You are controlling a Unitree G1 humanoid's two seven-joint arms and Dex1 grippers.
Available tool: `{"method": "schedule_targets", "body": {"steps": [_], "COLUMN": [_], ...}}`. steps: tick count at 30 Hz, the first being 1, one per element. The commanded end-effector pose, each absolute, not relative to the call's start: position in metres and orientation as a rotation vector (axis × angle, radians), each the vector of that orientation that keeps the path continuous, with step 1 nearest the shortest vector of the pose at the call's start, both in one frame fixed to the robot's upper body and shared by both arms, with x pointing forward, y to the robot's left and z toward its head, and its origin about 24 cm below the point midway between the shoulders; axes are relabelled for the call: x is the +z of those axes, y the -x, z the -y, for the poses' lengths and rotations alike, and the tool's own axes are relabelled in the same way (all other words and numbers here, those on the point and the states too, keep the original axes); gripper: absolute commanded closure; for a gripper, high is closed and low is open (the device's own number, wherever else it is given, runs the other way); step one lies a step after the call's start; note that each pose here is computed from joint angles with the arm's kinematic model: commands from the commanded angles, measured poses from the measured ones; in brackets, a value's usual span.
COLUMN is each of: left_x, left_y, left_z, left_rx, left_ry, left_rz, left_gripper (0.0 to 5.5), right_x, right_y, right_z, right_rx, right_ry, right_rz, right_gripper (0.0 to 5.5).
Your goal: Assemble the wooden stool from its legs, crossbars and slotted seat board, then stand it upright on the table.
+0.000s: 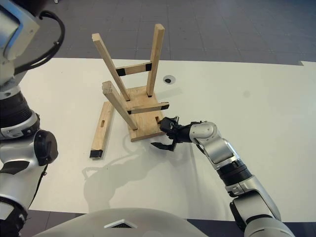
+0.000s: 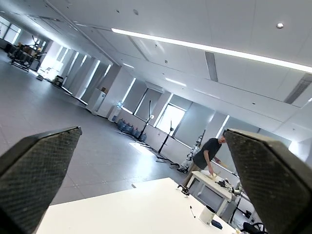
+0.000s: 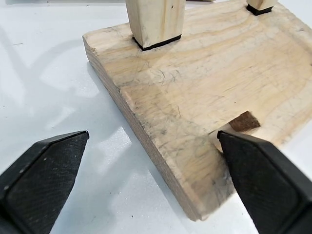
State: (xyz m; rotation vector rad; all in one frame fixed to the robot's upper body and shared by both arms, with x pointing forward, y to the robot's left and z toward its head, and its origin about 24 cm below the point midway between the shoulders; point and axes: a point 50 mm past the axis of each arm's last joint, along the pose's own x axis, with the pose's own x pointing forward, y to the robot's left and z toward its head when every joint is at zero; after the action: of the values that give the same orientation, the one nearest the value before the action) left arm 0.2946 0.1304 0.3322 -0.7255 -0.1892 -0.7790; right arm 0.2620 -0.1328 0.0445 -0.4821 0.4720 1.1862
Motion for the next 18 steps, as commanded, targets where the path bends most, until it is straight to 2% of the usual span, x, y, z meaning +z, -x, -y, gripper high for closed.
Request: {"method": "schedule_targets", "body": {"steps": [1,3,5,7,12,18], "left_x": [0.295,0.261,0.237,0.213,0.148,0.11], "left_y": [-0.302,-0.293,-0.277,-0.261,-0.224,-0.196], "left_z": [-0.171,-0.193,-0.201,-0.191,-0.16,-0.154], "left_rx": [-0.363,-0.111,0.02,0.01,-0.101,-0.106], "left_ry": [0.501,0.36,0.263,0.282,0.282,0.188], "left_rz": [0.127,0.087,0.056,-0.026,-0.352,-0.538], "left_gripper": [0.03,0.03,0.03,0.03,0.03,0.03], "right_x": [0.028,0.04,0.049,0.057,0.081,0.107], "right_y": [-0.245,-0.247,-0.25,-0.251,-0.251,-0.239], "right_z": [0.135,0.132,0.134,0.137,0.133,0.124], "right_rx": [1.219,1.205,1.172,1.133,1.064,1.045], "right_ry": [0.426,0.4,0.384,0.371,0.312,0.264], "right_rz": [-0.628,-0.588,-0.558,-0.537,-0.445,-0.364], "right_gripper": [0.65,0.65,0.65,0.65,0.65,0.65]}}
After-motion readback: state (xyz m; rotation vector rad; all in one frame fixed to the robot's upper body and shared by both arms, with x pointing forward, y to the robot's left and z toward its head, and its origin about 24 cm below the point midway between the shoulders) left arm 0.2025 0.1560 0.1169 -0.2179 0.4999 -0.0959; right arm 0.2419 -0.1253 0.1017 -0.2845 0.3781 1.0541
